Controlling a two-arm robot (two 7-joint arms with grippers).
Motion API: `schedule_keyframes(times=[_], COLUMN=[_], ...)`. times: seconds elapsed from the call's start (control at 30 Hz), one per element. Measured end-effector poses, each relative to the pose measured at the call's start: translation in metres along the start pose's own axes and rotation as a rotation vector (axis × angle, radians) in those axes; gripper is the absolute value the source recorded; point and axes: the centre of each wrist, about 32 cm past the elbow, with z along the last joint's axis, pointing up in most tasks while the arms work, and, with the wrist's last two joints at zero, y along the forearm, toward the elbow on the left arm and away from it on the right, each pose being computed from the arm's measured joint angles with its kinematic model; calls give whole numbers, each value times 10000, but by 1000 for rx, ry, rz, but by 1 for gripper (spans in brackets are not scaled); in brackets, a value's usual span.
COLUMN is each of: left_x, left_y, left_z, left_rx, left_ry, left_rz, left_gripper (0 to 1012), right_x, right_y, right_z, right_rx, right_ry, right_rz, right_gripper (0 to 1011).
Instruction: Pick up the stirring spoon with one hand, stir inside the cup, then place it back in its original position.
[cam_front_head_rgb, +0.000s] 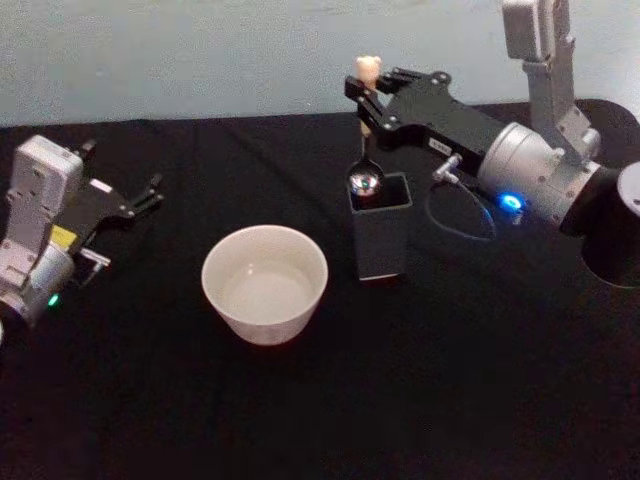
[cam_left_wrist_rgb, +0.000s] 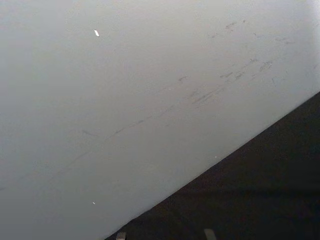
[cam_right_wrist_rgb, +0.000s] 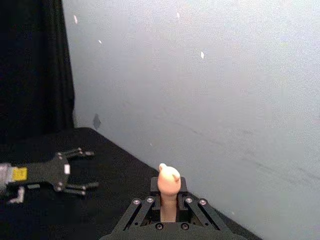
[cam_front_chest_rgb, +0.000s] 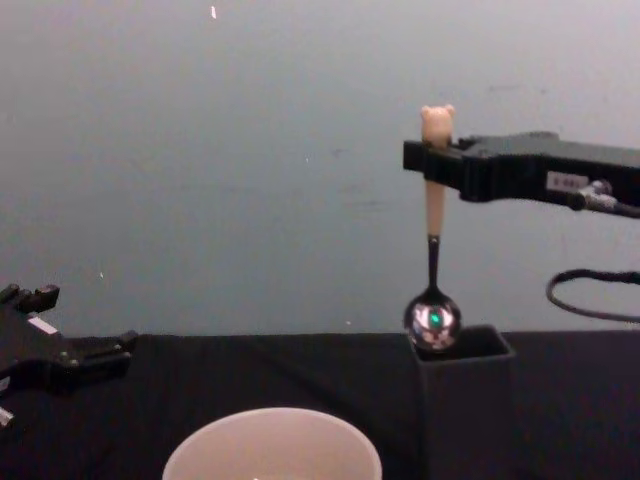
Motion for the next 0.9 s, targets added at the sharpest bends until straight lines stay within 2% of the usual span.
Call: schedule_keyframes(times=[0.27,0.47,0.7,0.9], left_x=[0,0,0,0], left_y=[0,0,0,0], left_z=[0,0,-1,0], left_rx=[0,0,0,0], left_ry=[0,0,0,0], left_rz=[0,0,0,0], left_gripper=[1002,1001,1001,1001], right_x=[-65,-121,-205,-307], right_y=[97,158,220,273], right_z=[68,64,-4,-125], right_rx=[47,60,51,35], right_ry=[6,17,41,69], right_rz=[48,78,113,150], right_gripper=[186,186,186,186])
